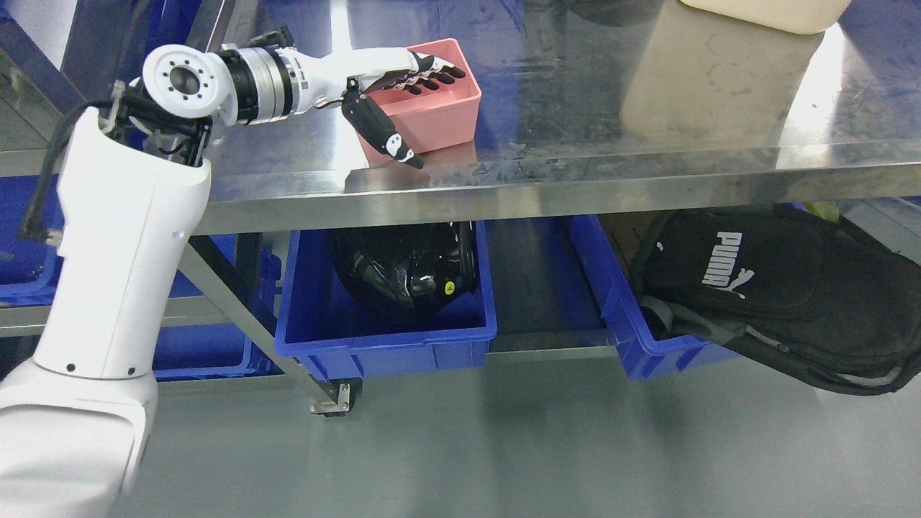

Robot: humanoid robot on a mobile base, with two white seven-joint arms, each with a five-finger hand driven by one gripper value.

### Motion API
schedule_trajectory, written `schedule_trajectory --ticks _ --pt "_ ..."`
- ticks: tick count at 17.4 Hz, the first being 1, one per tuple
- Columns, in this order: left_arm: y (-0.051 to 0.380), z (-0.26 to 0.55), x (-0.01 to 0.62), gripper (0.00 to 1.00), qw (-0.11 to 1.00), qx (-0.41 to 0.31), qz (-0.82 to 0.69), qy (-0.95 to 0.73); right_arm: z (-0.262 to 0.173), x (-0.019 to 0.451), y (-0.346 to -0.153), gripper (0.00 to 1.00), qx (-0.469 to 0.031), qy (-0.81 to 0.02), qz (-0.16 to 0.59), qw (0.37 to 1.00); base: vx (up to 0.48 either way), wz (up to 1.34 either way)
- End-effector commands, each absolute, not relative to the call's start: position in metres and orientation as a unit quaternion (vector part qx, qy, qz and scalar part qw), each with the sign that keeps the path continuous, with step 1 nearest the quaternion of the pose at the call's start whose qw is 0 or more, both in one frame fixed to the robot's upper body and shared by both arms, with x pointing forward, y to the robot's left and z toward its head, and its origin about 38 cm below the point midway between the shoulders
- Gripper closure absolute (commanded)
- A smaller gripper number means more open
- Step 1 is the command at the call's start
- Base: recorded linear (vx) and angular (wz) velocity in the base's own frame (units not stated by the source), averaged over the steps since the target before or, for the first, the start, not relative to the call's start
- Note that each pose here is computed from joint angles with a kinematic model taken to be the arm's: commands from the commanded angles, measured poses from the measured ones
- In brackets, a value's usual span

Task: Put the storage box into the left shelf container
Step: 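Hook the left hand fingers over the pink box rim and grasp it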

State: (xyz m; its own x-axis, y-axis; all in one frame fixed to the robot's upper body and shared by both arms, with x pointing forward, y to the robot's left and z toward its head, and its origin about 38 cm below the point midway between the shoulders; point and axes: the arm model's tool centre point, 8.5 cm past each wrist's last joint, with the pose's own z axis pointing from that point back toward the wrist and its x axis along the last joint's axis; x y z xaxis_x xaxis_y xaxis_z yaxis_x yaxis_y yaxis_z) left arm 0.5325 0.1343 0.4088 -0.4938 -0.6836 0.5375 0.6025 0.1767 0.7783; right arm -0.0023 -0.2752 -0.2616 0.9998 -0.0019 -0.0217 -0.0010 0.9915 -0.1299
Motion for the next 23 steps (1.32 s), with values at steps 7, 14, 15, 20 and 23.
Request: schedule_trajectory --ticks 7,14,15,20,23 --pt "0.114 0.366 0.558 0.57 0.501 -0.001 -0.7 -0.509 -0.261 -0.002 -0.287 0.0 -0.074 0.007 -0.002 0.997 0.0 0.0" --pt "0.148 0.391 0.565 1.0 0.475 -0.114 -0.592 -0.641 -0.261 -0.002 -0.287 0.0 -0.074 0.007 -0.002 0.997 0.001 0.01" --pt "0.16 0.389 0.563 1.0 0.467 -0.154 -0.559 -0.667 -0.261 -0.002 -0.287 0.0 -0.074 0.007 -0.002 0.997 0.0 0.0" --pt "0.164 0.4 0.546 1.0 0.381 -0.3 -0.463 -0.742 -0.261 -0.002 -0.287 0.0 -0.074 0.007 -0.002 0.997 0.0 0.02" --pt "0.168 0.41 0.538 1.0 0.335 -0.355 -0.413 -0.769 -0.261 -0.002 -0.287 0.0 -0.074 0.007 -0.002 0.997 0.0 -0.01"
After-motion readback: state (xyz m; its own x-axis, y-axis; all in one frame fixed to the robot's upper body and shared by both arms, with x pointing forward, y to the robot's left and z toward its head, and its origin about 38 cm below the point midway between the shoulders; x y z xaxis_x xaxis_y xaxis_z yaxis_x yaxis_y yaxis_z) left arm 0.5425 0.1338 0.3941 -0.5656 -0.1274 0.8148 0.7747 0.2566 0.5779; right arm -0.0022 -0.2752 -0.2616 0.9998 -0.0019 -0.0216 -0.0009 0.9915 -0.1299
